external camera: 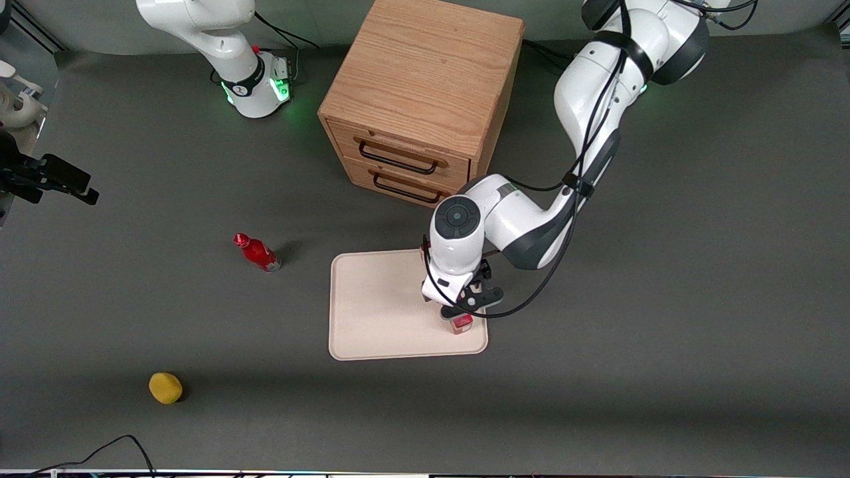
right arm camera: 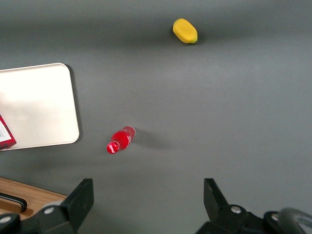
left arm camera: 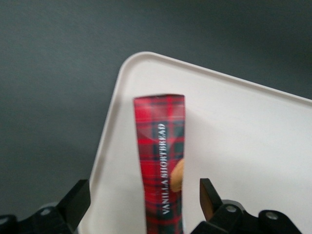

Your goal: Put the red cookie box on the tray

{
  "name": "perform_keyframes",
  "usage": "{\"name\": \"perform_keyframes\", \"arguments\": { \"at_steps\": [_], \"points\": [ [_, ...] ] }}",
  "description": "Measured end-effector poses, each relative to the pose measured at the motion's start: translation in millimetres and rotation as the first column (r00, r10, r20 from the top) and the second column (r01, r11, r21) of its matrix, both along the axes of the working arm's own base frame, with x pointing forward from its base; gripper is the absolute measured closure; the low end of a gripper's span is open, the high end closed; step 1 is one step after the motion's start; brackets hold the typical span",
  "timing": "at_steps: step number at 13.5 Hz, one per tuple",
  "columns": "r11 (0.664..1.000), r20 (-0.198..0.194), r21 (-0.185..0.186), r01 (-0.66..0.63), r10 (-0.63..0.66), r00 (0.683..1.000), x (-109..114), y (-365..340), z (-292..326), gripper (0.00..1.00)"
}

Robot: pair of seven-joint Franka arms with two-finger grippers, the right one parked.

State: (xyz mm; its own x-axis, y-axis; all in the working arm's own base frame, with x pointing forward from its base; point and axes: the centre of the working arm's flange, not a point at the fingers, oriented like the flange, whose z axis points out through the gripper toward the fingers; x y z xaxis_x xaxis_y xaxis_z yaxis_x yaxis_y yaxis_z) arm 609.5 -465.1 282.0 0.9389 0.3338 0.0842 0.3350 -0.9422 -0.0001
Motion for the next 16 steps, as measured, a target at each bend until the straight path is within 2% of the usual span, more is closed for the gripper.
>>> {"name": "perform_keyframes", "arguments": {
  "at_steps": [2,5,7,9,13,16],
  "points": [
    [0.999,-0.055,0.028,0.024,-0.022,0.998,7,15,31,0.00],
    [0.998,-0.125,0.008,0.066,-0.064,0.990,20,56,98,0.00],
    [0.993,-0.170,-0.011,0.117,-0.117,0.979,19,95,155,0.00],
    [0.987,-0.189,-0.023,0.159,-0.160,0.969,13,137,196,0.00],
    [0.966,-0.217,0.005,0.257,-0.250,0.944,-5,241,219,0.00],
    [0.947,-0.207,0.007,0.322,-0.313,0.927,-22,334,217,0.00]
  ]
}}
